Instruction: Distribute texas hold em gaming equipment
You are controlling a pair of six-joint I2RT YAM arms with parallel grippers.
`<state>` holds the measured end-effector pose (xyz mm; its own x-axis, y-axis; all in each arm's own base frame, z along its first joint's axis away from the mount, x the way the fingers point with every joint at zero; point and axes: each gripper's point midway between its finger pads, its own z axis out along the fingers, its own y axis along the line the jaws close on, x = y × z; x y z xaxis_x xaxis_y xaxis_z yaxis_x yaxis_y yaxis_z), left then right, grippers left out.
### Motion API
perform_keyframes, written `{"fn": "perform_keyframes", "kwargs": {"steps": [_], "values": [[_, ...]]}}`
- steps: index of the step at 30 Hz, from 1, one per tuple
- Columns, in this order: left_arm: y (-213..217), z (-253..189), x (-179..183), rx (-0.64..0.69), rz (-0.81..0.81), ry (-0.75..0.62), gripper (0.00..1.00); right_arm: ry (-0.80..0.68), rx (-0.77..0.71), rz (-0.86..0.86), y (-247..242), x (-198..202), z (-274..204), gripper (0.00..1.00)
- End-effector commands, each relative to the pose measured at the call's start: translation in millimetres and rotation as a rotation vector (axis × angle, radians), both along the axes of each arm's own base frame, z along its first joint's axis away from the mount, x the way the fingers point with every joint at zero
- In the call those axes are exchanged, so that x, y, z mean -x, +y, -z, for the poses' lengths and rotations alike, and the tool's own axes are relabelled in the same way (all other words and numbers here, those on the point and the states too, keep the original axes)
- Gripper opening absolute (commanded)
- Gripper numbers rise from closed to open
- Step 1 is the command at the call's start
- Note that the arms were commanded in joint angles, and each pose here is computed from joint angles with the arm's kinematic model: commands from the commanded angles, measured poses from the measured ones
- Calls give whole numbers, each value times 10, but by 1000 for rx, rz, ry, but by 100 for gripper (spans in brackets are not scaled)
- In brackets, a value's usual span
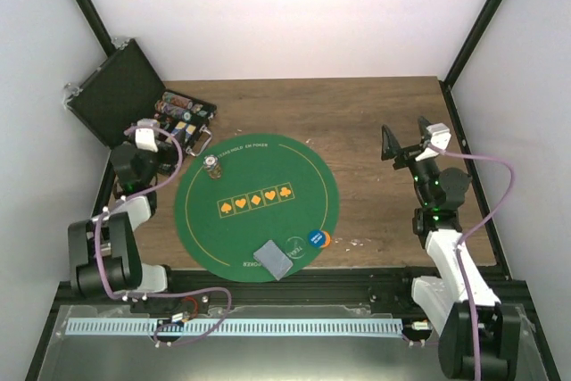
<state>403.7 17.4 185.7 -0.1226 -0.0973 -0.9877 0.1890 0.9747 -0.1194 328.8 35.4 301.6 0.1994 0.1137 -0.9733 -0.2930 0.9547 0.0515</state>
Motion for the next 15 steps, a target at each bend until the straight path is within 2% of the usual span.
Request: {"fn": "perform_keyframes", "kwargs": {"steps": [1, 4, 8, 9, 11, 15], "values": [[-329, -194, 137, 12, 239, 80, 100, 65, -71, -112, 138, 83, -286, 100], [-565, -430, 356, -37, 404, 142, 99, 117, -52, -205, 291, 132, -429, 100], [-908, -679, 872, -163, 641, 248, 98, 225, -46, -311, 451, 165, -482, 100], [-948, -778, 955, -233, 663, 251, 98, 254, -44, -335, 486, 176, -481, 100], [-944, -781, 1072, -292, 642, 330, 98, 306, -54, -391, 561, 216, -474, 100], [-1012, -844, 1349, -335, 659, 398, 99, 386, -97, -512, 712, 298, -484, 100]]}}
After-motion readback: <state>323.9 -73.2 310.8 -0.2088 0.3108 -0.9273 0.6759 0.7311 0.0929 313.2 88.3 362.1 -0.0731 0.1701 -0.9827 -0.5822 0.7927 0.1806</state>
